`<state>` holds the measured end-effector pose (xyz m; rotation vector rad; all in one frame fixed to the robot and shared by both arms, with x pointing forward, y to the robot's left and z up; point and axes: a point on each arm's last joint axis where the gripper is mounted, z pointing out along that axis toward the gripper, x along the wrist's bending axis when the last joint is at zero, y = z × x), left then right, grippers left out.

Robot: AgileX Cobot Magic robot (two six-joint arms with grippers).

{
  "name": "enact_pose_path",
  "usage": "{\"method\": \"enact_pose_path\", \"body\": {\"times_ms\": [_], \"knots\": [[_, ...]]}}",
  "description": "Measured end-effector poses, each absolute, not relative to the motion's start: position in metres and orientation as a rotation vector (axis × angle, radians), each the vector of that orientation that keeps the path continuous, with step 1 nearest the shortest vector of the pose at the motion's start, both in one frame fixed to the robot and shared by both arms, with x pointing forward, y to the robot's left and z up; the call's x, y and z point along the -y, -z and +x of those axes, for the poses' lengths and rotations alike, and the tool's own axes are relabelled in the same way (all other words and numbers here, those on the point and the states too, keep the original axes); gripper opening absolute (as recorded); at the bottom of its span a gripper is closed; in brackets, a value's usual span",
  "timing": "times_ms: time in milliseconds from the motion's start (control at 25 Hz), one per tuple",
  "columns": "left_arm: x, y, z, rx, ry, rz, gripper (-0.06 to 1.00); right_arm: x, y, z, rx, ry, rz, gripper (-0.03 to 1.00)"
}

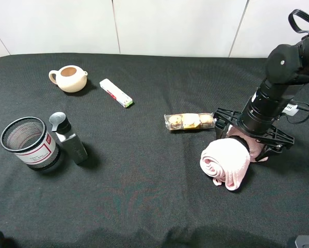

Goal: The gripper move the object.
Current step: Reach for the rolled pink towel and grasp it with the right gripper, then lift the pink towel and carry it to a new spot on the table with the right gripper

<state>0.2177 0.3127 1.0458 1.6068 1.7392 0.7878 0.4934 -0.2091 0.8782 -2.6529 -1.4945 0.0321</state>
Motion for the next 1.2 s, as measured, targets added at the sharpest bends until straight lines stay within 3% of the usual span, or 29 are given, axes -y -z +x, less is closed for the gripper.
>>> {"method": "enact_pose_path", "body": {"times_ms": [120,280,600,1200], "knots": [[-0.3127,-1.0458,0.2177,-1.739,-0.788,1.607,0.83,0.2091,-0.8782,0.4934,1.494,-0.032,-2.653,0.68],[-0.3127,-1.0458,0.2177,-1.739,-0.788,1.607,0.83,0.2091,-0.878,0.4931,1.493,-0.034,-2.653,0.55],[-0.3127,-1.0458,0.2177,-1.739,-0.788,1.607,0.83,0.2089,-0.8781,0.4925,1.494,-0.039,-2.646,0.4],[-0.3127,-1.0458,0.2177,-1.739,-0.788,1.607,0.83,0.2095,-0.8781,0.4922,1.507,-0.048,-2.643,0.4]]}}
